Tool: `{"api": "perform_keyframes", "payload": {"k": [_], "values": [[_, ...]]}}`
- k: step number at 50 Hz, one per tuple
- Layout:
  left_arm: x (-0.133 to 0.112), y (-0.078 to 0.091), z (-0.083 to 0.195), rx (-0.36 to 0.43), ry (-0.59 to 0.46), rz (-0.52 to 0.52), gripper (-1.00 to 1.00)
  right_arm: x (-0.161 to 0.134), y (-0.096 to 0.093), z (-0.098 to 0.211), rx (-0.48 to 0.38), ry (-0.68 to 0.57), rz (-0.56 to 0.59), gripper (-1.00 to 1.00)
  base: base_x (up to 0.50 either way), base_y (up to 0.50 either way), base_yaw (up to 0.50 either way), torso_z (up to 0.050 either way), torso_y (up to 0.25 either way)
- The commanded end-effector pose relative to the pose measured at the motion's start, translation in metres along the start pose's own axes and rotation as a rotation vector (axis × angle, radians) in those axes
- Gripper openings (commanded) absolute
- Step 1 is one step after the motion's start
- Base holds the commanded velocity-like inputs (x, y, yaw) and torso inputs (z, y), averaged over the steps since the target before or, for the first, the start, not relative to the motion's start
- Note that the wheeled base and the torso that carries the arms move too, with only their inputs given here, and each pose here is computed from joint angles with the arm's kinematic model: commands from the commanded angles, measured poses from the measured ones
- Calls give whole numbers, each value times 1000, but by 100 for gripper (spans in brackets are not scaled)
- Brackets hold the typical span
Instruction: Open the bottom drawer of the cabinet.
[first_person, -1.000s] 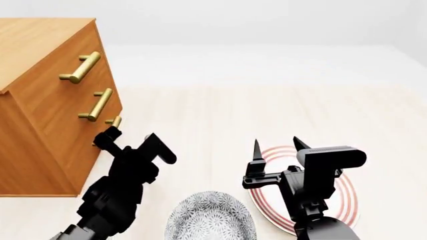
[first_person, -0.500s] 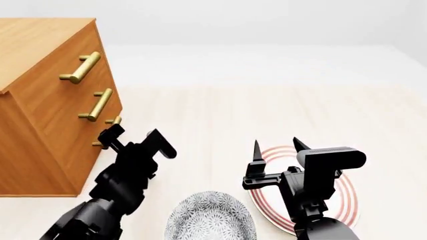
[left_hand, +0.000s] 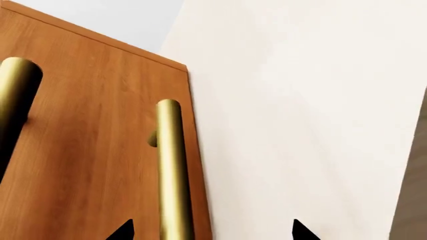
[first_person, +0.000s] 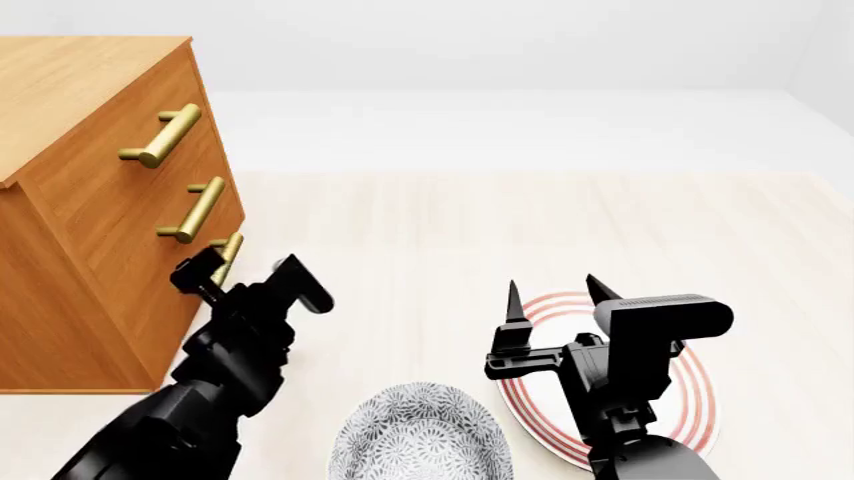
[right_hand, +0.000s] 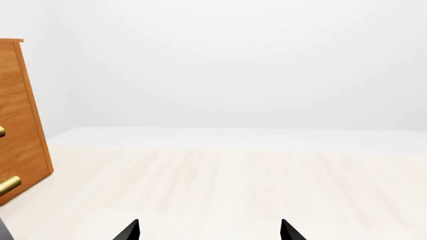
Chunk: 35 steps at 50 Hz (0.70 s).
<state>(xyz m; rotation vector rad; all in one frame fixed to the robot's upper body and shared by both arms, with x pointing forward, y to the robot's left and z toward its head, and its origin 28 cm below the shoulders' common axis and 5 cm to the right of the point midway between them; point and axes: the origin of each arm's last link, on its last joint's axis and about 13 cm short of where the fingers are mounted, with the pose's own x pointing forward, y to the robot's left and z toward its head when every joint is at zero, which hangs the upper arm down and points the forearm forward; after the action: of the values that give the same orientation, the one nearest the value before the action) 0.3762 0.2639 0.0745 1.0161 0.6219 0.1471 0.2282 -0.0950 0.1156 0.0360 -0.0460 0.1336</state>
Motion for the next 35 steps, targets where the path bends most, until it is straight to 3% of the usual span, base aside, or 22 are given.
{"api": "perform_keyframes", "payload": {"k": [1,35], "values": [[1,7,-7,-6,47,25,100,0,0,0,1,0,1,100,0,0,0,0,0],[3,15,-14,-14,85,68,100,-1,0,-1,1,-3,0,100,0,0,0,0,0]]}}
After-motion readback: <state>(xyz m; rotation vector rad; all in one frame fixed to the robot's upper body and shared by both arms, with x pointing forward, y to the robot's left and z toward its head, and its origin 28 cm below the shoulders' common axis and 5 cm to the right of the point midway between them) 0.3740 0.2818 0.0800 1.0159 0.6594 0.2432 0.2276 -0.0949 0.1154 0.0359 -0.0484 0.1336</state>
